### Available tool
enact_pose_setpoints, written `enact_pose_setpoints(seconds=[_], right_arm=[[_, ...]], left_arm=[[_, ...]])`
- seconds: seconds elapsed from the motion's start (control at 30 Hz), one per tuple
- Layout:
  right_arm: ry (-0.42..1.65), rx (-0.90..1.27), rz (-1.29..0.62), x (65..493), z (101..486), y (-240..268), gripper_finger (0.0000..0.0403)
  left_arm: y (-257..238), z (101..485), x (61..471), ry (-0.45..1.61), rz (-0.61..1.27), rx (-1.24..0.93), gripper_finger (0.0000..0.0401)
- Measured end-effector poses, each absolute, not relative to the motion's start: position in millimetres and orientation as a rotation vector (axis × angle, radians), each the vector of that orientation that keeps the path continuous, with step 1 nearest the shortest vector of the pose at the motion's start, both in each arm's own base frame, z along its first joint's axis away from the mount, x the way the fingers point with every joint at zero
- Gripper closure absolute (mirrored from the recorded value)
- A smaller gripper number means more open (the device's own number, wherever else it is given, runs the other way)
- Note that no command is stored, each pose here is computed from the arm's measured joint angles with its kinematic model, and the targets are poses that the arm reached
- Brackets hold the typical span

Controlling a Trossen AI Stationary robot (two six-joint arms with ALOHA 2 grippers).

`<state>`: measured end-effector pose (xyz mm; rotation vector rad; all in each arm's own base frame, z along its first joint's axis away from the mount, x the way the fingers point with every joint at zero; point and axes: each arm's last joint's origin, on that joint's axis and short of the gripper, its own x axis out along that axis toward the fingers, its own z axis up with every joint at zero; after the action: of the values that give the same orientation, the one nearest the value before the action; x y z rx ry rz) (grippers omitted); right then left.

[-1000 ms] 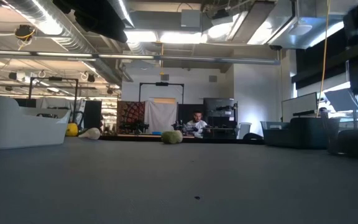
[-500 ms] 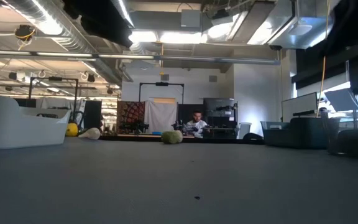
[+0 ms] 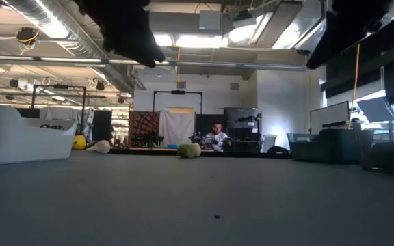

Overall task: Sort produce into baskets
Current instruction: Put the lime into the black bin

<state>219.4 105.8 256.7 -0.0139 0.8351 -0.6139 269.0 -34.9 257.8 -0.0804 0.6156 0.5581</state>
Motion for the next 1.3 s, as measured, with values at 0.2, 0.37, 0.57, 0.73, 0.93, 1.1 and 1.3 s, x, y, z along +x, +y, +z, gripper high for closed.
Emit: enact_pose_setpoints(seconds=[0.2,0.37,0.57,0.73,0.93,1.1,1.3], right_arm=[[0.825,-0.024,-0.575,228.4,243.2,100.0,0.0162],[0.812,-0.029,-0.557,230.5,237.7,99.8,0.0162],[0.806,-0.026,-0.546,231.3,237.2,100.5,0.0162],[0.806,-0.026,-0.547,231.3,237.2,100.5,0.0162],[0.801,-0.035,-0.552,231.2,237.3,100.4,0.0162],[0.779,-0.054,-0.558,232.5,238.4,100.5,0.0162],[0.774,-0.051,-0.556,233.0,238.7,100.7,0.0162]], left_arm=[[-16.3,260.1,273.0,0.585,0.618,-0.106,0.0171],[1.7,260.7,273.9,0.583,0.676,-0.111,0.0163],[21.3,260.0,272.5,0.580,0.754,-0.158,0.0108],[32.4,260.0,271.4,0.570,0.799,-0.187,0.0073],[33.7,260.3,272.4,0.558,0.803,-0.196,0.0071],[51.6,257.3,277.9,0.530,0.822,-0.250,0.0075],[82.9,243.2,286.6,0.549,0.801,-0.322,0.0076]])
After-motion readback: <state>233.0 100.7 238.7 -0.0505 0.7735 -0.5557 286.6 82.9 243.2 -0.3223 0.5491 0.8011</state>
